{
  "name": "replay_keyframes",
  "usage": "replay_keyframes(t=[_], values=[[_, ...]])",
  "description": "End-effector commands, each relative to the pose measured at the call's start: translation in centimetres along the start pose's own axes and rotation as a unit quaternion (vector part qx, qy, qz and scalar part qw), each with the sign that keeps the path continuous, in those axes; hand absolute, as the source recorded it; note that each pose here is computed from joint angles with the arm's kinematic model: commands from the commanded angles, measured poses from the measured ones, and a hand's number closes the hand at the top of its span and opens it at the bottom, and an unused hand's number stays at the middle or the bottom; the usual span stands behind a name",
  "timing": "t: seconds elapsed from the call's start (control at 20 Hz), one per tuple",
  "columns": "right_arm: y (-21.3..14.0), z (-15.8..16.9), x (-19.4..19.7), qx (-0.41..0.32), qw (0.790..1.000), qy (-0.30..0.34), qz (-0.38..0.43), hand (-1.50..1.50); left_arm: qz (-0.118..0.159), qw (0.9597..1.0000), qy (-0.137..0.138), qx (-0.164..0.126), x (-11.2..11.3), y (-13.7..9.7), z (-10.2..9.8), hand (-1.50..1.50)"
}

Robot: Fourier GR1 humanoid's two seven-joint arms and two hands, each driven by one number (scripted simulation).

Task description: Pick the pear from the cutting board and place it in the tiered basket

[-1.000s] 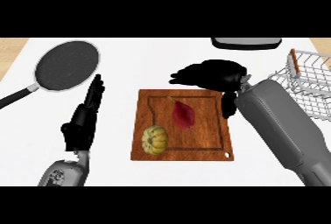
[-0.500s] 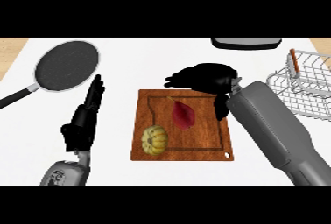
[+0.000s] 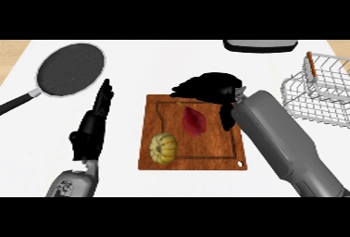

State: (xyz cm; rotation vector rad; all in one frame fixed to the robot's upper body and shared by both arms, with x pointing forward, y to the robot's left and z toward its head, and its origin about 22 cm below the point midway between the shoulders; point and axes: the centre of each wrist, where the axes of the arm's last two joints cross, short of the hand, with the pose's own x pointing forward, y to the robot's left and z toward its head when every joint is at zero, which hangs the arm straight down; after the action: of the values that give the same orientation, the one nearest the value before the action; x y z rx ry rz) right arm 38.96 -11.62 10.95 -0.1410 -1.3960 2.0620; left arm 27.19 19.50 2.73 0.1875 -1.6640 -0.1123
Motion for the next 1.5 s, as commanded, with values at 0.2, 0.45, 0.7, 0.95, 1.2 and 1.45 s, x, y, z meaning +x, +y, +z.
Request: replay_keyframes(t=[0.2, 0.45, 0.7, 0.95, 1.2, 1.45], values=[[2.4, -2.4, 0.1, 0.019, 1.0, -0.012, -0.009, -1.5, -0.002, 1.0, 0.0, 0.001, -0.2, 1.0, -0.3, 0.0], [1.0, -2.5, 1.6, 0.024, 0.999, -0.018, -0.016, -1.5, 0.004, 1.0, -0.006, 0.003, -1.1, 0.5, -0.6, 0.0], [4.8, -2.1, -0.6, 0.022, 0.999, -0.013, -0.025, -1.5, -0.004, 1.0, -0.002, -0.003, 0.4, -1.1, -1.0, 0.0], [4.3, -4.3, 0.2, 0.021, 0.999, -0.024, -0.038, -1.5, -0.005, 0.9999, 0.004, -0.011, -0.1, -0.4, 0.6, 0.0], [4.5, -4.4, 1.4, -0.016, 0.998, -0.017, -0.065, 1.5, -0.005, 1.0, -0.004, 0.003, 1.3, -1.3, -0.2, 0.0], [6.1, -4.8, 0.6, -0.079, 0.996, -0.035, 0.016, 1.5, -0.001, 1.0, 0.002, -0.003, 0.0, 1.4, -0.6, 0.0]])
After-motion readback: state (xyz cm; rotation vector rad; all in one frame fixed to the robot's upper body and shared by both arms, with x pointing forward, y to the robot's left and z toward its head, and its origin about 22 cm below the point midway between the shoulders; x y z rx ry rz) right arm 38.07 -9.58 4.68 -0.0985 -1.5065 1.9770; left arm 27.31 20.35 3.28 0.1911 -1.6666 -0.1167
